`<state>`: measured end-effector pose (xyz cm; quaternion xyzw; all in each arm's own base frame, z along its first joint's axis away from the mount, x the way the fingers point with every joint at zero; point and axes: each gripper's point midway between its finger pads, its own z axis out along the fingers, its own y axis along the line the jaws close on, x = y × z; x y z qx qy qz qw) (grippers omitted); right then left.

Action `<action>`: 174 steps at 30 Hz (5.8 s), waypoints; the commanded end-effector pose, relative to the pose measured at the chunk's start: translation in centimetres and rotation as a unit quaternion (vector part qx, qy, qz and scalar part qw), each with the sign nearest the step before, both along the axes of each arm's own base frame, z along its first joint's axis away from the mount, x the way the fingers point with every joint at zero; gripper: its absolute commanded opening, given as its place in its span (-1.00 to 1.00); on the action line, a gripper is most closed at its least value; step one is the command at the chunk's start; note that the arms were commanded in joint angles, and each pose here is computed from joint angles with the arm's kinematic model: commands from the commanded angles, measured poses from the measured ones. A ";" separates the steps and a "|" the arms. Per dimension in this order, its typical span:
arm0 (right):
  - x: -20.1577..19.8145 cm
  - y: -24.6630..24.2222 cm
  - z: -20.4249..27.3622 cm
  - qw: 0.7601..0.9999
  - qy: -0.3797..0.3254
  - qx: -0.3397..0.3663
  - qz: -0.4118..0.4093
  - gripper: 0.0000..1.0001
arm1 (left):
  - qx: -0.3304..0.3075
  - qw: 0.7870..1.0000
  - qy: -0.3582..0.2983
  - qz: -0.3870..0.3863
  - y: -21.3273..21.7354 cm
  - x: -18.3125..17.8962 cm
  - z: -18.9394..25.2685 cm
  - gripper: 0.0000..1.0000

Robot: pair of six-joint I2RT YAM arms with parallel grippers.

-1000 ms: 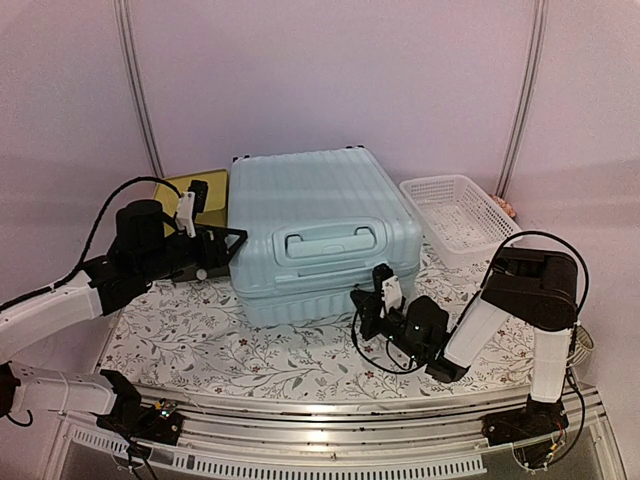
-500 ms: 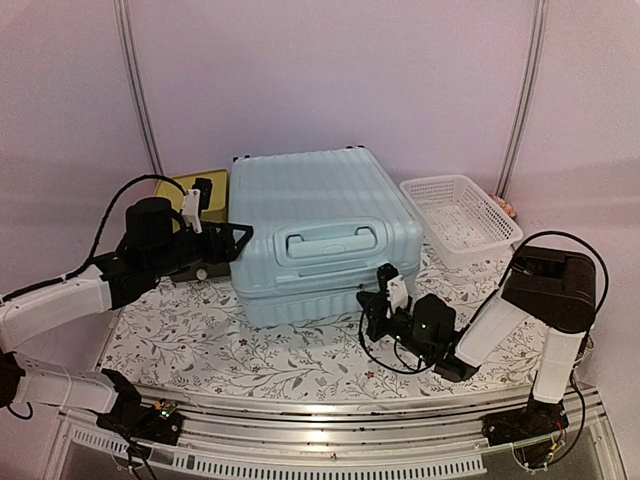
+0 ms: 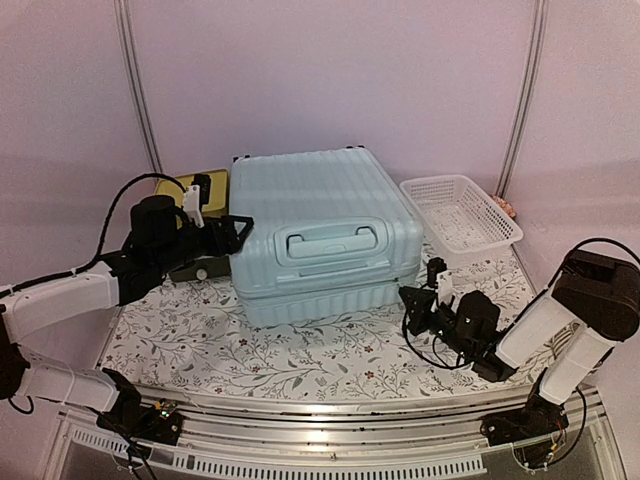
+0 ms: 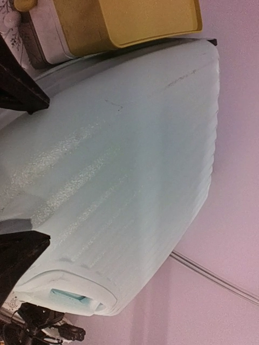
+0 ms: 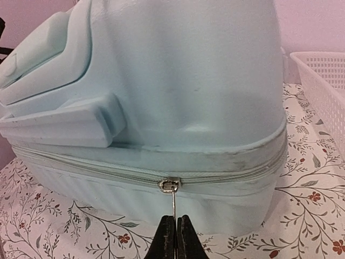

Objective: Open, take out, and arrange the luggage
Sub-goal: Unzip the zipper of the luggage, then adjust the luggage at the center of the board.

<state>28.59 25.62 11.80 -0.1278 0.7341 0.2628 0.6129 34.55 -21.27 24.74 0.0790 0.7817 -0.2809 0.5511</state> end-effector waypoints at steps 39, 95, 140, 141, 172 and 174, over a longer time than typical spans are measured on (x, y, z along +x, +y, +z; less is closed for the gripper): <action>1.4 -8.9 4.6 0.996 0.021 0.008 -0.090 0.84 | 0.040 0.998 0.045 0.015 2.5 -2.5 -0.6 0.95; 12.9 -1.1 10.9 0.964 0.243 0.038 0.103 0.98 | -0.021 0.987 0.135 -0.082 -1.9 1.7 -4.4 0.96; -1.9 4.8 12.0 0.931 0.256 0.001 0.259 0.98 | 0.108 0.992 0.067 -0.003 1.5 -0.2 3.0 0.97; -2.1 5.1 11.9 0.930 0.256 0.000 0.262 0.98 | 0.100 0.993 0.059 -0.003 1.7 -0.7 3.7 0.96; 2.5 4.1 13.0 0.939 0.262 0.012 0.222 0.98 | 0.019 0.992 0.098 0.071 6.5 -3.8 1.3 0.97; 1.1 6.5 13.0 0.931 0.260 0.006 0.255 0.98 | 0.019 0.992 0.092 0.085 7.2 -3.8 1.6 0.97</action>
